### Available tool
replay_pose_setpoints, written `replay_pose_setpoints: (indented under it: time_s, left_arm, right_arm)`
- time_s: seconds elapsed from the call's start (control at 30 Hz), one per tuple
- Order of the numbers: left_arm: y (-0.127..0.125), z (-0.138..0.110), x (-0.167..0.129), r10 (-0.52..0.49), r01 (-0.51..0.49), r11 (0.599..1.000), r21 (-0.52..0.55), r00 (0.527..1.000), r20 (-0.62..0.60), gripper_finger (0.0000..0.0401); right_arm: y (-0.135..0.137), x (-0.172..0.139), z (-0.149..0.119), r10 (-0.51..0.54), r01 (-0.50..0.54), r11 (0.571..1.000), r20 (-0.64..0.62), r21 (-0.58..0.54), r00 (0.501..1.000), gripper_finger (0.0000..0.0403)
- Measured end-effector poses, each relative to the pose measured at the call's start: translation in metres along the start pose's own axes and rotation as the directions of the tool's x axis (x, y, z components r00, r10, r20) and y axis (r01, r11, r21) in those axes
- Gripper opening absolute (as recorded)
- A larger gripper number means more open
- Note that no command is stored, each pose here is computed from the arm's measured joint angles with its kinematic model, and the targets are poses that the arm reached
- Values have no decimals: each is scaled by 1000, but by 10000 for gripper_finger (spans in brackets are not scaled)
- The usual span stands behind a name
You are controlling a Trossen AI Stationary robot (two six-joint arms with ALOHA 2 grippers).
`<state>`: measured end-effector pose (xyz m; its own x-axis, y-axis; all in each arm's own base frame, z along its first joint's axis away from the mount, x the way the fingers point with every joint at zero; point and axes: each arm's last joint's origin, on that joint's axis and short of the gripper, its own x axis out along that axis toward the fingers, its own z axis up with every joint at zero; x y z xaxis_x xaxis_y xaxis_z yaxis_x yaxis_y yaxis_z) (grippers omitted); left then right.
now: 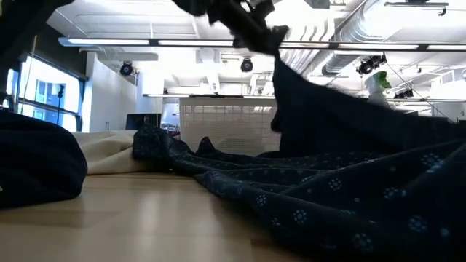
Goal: Fold laundry
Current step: Fold the navy blue polo shirt
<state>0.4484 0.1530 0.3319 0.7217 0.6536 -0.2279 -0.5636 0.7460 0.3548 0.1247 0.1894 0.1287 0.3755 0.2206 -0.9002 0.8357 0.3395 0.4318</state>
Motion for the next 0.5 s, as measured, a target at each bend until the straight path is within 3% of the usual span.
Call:
replay_pose_setpoints:
  time_s: [0.1, 0.23, 0.3, 0.43, 0.5]
  left_arm:
    - [5, -3, -5, -9, 10, 1000, 8, 997, -75, 0]
    - [-7, -47, 8, -44, 67, 996, 55, 938, -343, 0]
    - [-13, -62, 14, -49, 87, 994, 71, 906, -421, 0]
    - [-19, -73, 15, -56, 116, 989, 96, 874, -482, 0]
    - [-22, -71, 15, -60, 117, 988, 97, 884, -463, 0]
  right_arm:
    - [1, 0, 0, 15, -16, 1000, 20, 7, 1000, 0]
    - [3, 0, 1, 59, -60, 998, 60, 5, 996, 0]
    - [3, 0, 1, 70, -70, 998, 68, -9, 995, 0]
    - [3, 0, 1, 62, -58, 995, 52, -76, 997, 0]
    - [3, 0, 0, 54, -50, 995, 36, -88, 998, 0]
